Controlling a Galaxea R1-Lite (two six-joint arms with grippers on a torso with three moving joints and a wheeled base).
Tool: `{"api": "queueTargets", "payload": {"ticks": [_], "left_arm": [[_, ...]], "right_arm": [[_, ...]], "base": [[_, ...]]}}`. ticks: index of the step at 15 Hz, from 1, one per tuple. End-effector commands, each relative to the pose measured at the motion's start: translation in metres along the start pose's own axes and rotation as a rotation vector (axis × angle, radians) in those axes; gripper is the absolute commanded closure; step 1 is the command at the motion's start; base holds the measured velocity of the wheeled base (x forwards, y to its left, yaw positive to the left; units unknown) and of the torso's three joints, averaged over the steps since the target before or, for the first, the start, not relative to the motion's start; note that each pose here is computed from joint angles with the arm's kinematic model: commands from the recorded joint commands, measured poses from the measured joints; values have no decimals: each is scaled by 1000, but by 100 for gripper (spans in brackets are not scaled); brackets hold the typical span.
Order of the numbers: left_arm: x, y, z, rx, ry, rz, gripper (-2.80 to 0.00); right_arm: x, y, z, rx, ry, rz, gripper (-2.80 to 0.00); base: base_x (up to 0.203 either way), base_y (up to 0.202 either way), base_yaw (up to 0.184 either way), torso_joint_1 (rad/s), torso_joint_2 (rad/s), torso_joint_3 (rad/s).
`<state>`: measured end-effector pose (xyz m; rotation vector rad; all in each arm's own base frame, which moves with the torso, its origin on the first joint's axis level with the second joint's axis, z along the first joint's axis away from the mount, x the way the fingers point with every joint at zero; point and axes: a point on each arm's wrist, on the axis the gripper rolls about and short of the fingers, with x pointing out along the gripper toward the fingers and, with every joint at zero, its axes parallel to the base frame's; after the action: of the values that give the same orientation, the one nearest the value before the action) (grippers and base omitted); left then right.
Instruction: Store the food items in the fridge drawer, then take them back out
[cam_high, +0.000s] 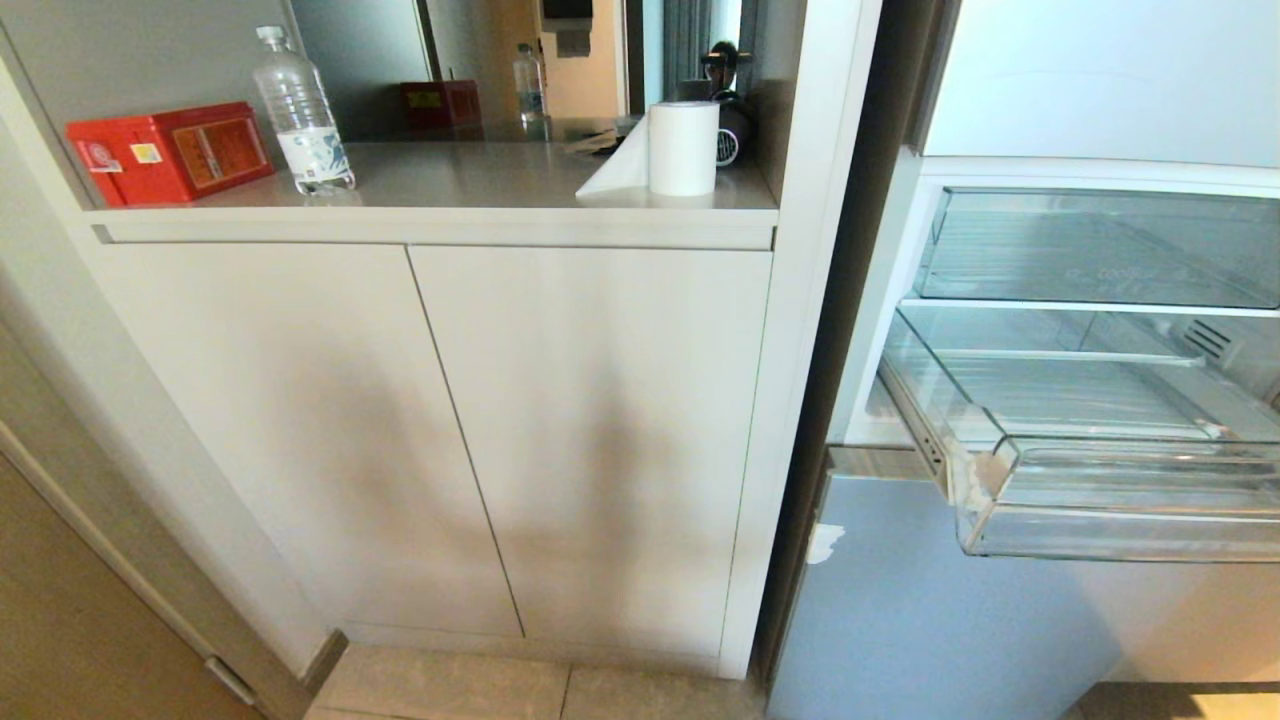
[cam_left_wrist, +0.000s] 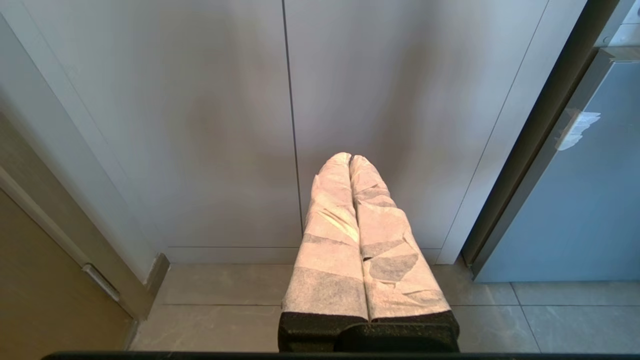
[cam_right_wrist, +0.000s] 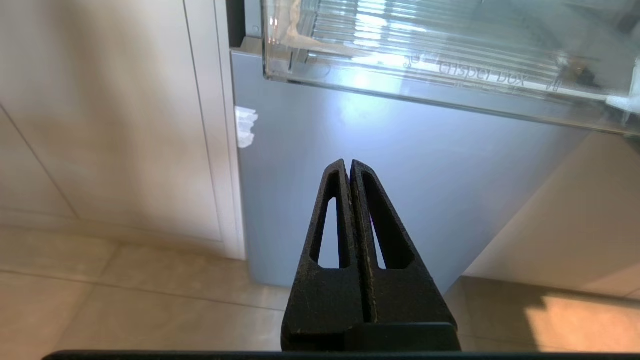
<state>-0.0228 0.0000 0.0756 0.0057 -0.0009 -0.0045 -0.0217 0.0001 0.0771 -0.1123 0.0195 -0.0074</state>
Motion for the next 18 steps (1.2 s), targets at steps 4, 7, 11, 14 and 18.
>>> {"api": "queueTargets", "payload": {"ticks": [4, 7, 11, 14, 18], "left_arm": [[0, 0, 0, -1, 1, 0, 0], [0, 0, 0, -1, 1, 0, 0], [0, 0, 0, -1, 1, 0, 0], [0, 0, 0, -1, 1, 0, 0], [0, 0, 0, -1, 1, 0, 0]], "right_arm": [[-1, 0, -3, -6, -8, 0, 0], [-1, 0, -3, -12, -9, 1, 0], [-1, 0, -2, -18, -10, 3, 0], [-1, 0, -2, -15, -10, 3, 0], [-1, 0, -3, -15, -9, 3, 0]], "base": [[0, 0, 0, 0, 0, 0], [0, 0, 0, 0, 0, 0], [0, 0, 0, 0, 0, 0], [3, 0, -90, 0, 2, 2], [-1, 6, -176, 3, 6, 3]]}}
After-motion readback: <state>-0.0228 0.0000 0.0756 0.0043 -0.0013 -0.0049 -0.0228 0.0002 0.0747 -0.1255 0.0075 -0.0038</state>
